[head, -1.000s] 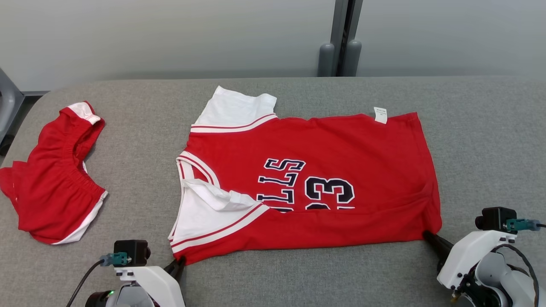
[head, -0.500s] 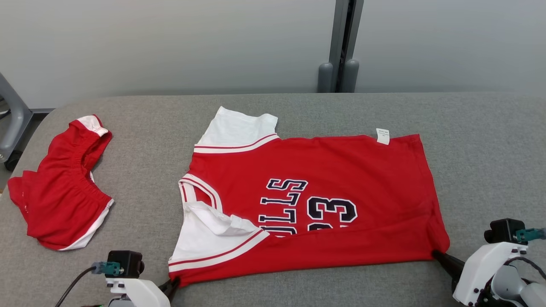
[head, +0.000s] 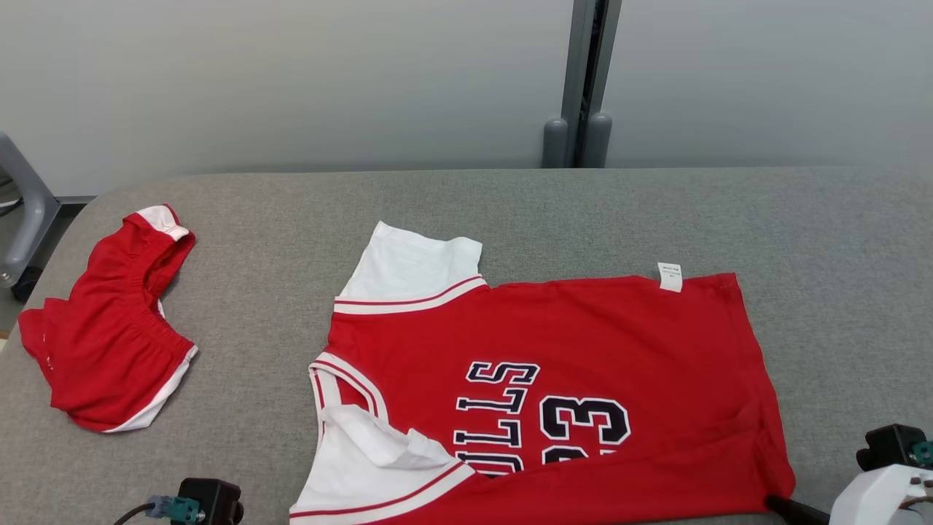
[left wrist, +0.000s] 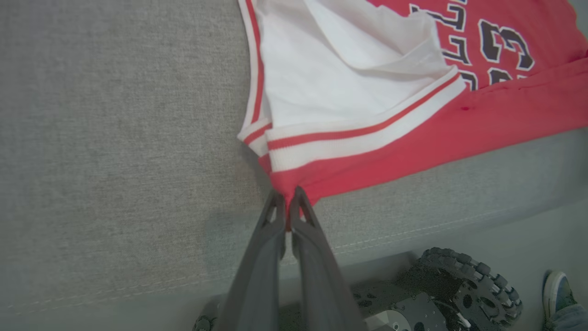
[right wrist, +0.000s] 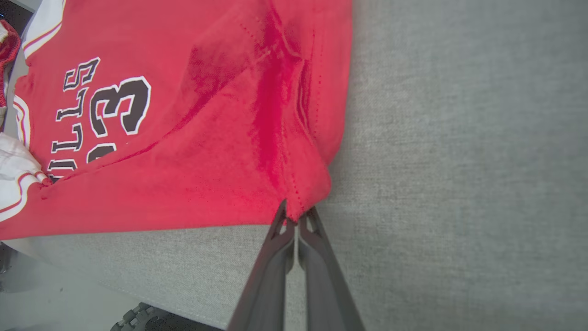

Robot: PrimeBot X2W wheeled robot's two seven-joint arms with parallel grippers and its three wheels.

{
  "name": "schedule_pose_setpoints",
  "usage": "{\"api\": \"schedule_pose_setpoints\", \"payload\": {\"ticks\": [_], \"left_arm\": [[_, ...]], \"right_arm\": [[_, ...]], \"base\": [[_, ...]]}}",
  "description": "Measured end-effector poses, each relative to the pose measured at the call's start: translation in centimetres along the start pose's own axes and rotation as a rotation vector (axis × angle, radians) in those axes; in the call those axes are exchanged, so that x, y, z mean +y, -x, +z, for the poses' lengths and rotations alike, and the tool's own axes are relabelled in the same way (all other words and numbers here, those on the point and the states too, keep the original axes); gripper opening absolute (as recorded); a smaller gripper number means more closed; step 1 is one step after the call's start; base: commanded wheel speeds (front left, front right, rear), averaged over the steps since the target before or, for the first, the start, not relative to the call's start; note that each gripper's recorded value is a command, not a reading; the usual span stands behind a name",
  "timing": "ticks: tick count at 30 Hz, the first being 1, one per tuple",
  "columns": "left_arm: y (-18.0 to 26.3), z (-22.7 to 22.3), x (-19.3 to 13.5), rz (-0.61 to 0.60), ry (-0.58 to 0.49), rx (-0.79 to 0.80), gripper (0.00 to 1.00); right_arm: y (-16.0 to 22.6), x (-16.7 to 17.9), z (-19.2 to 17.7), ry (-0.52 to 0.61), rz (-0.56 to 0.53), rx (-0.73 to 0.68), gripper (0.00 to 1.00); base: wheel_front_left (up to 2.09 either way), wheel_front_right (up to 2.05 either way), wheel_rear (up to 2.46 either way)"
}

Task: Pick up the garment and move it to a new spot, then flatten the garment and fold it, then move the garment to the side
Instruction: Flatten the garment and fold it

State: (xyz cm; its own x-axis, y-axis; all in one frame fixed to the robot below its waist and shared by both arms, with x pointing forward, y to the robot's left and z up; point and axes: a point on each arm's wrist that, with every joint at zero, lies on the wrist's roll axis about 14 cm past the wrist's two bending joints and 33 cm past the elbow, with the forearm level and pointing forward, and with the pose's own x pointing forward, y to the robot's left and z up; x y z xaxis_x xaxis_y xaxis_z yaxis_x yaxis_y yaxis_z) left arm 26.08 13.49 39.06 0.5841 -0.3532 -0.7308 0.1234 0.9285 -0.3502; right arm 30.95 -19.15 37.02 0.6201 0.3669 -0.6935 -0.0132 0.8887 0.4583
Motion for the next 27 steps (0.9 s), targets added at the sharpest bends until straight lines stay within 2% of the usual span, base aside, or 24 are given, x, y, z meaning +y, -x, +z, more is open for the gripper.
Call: {"api": "schedule_pose_setpoints", "payload": {"ticks": [11,18,19,20,21,22,23,27], "left_arm": [[1.4,-0.8,-0.3,0.011,0.006,0.059,0.0],[1.3,-1.5,-0.3,0.017,0.017,0.099,0.0],[1.3,-1.5,-0.3,0.017,0.019,0.102,0.13],[1.3,-1.5,-0.2,0.019,0.019,0.103,0.36],[1.3,-1.5,-0.2,0.02,0.019,0.103,0.49],[1.3,-1.5,-0.2,0.021,0.019,0.105,0.86],[1.3,-1.5,-0.2,0.022,0.019,0.106,1.0],[1.3,-1.8,0.0,0.03,0.016,0.118,1.0]], "right_arm": [[2.1,0.4,-2.6,-0.029,0.004,0.068,0.0],[2.7,0.9,-3.1,-0.044,-0.008,0.085,0.0],[2.7,0.9,-3.1,-0.049,-0.012,0.086,0.18],[2.8,1.1,-2.9,-0.049,-0.013,0.08,0.37],[2.9,1.1,-2.9,-0.051,-0.015,0.078,0.62],[2.9,1.1,-2.9,-0.057,-0.019,0.077,0.8],[3.0,1.1,-2.9,-0.06,-0.025,0.077,1.0],[3.2,1.3,-2.2,-0.06,-0.034,0.057,1.0]], "base": [[0.0,0.0,0.0],[0.0,0.0,0.0],[0.0,0.0,0.0],[0.0,0.0,0.0],[0.0,0.0,0.0],[0.0,0.0,0.0],[0.0,0.0,0.0],[0.0,0.0,0.0]]}}
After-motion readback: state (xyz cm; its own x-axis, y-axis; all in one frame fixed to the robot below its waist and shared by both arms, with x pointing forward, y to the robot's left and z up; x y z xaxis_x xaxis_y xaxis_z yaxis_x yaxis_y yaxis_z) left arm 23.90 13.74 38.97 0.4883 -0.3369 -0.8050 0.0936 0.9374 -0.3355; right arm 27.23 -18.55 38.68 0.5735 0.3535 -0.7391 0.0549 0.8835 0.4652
